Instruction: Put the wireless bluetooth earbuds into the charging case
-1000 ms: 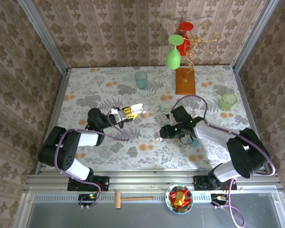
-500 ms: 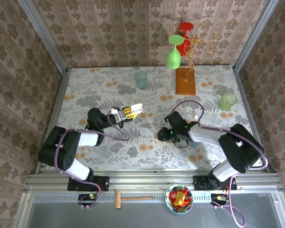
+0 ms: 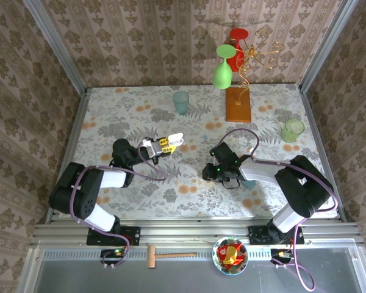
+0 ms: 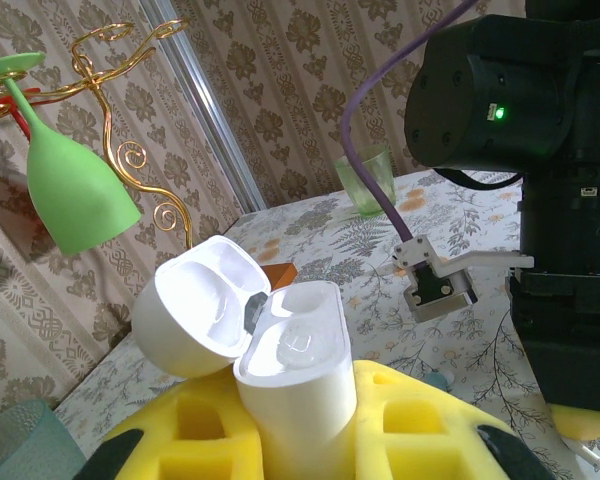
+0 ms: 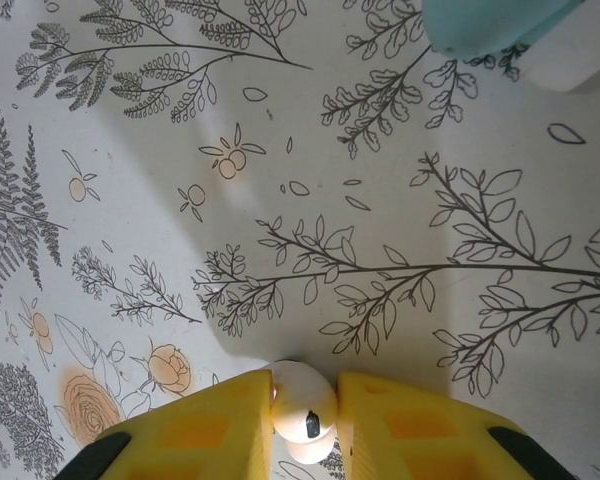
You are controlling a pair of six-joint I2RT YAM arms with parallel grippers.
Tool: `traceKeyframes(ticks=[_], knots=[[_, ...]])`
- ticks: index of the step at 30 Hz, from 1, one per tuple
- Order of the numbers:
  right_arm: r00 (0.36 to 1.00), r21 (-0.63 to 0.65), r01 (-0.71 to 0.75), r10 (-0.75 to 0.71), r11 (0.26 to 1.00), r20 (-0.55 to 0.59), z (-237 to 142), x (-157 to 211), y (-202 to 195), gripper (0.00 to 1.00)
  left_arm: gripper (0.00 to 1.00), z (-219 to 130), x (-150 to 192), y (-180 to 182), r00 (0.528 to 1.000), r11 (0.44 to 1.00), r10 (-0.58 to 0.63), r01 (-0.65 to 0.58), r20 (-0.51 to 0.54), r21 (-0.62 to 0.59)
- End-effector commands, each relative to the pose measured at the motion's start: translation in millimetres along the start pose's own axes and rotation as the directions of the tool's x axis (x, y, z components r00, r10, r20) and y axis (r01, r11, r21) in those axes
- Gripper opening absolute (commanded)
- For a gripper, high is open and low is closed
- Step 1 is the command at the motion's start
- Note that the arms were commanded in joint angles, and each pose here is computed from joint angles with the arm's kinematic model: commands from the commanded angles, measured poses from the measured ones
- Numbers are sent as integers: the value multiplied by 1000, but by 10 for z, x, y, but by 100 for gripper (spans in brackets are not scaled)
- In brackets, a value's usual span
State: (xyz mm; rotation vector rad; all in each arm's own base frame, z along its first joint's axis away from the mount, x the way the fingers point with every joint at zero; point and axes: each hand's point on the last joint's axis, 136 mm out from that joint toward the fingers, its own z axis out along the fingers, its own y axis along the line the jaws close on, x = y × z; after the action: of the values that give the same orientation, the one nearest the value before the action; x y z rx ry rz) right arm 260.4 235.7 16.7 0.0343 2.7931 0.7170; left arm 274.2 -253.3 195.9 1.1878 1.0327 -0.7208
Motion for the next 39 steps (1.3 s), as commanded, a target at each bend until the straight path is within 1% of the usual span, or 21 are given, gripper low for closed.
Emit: traceKeyframes(ticks=[1, 5, 8, 12, 15, 18, 21, 25, 27, 29, 34, 35, 36, 39], knots=[[1000, 48, 5, -4, 999, -19, 127, 32, -89, 22, 0, -34, -93, -21, 999, 999, 41, -42, 26, 9], [999, 73, 38, -36, 997, -23, 90, 24, -112, 19, 0, -34, -86, -26, 999, 999, 40, -40, 25, 9], [996, 82, 88, -88, 993, 6, -45, -47, -72, 17, 0, -23, -91, -30, 999, 999, 35, -35, 25, 9], [973, 142, 204, -217, 969, 83, -356, -254, -16, 17, 0, 3, -80, 27, 999, 999, -42, 43, 21, -5], [925, 197, 315, -346, 928, 154, -630, -441, 59, 17, 0, 35, -50, -3, 998, 998, -55, 55, 16, -3], [848, 260, 407, -468, 875, 249, -967, -654, 191, 16, 0, 58, -42, -22, 997, 997, -81, 81, 15, 1], [742, 307, 495, -579, 813, 337, -1298, -827, 397, 15, 0, 82, -44, -20, 992, 992, -128, 128, 14, -4], [587, 372, 602, -707, 707, 394, -1685, -990, 715, 15, 0, 116, 19, 37, 974, 973, -225, 225, 1, -56], [498, 405, 656, -768, 638, 403, -1792, -1033, 881, 15, 0, 143, 20, -6, 971, 970, -238, 238, 1, -43], [423, 433, 692, -810, 578, 407, -1867, -1077, 1035, 15, 0, 171, 21, -30, 965, 964, -263, 263, 1, -40], [265, 476, 756, -875, 449, 406, -1942, -1167, 1420, 16, 0, 201, -8, -47, 957, 957, -289, 289, 7, -27], [244, 478, 764, -880, 434, 408, -1942, -1180, 1486, 16, 0, 200, -6, -48, 958, 958, -287, 287, 7, -27], [222, 477, 773, -882, 419, 415, -1940, -1197, 1572, 16, 0, 255, -40, -140, 959, 959, -284, 284, 10, 1], [181, 471, 793, -888, 386, 422, -1889, -1225, 1753, 16, 0, 264, -51, -161, 958, 958, -288, 288, 11, 8]])
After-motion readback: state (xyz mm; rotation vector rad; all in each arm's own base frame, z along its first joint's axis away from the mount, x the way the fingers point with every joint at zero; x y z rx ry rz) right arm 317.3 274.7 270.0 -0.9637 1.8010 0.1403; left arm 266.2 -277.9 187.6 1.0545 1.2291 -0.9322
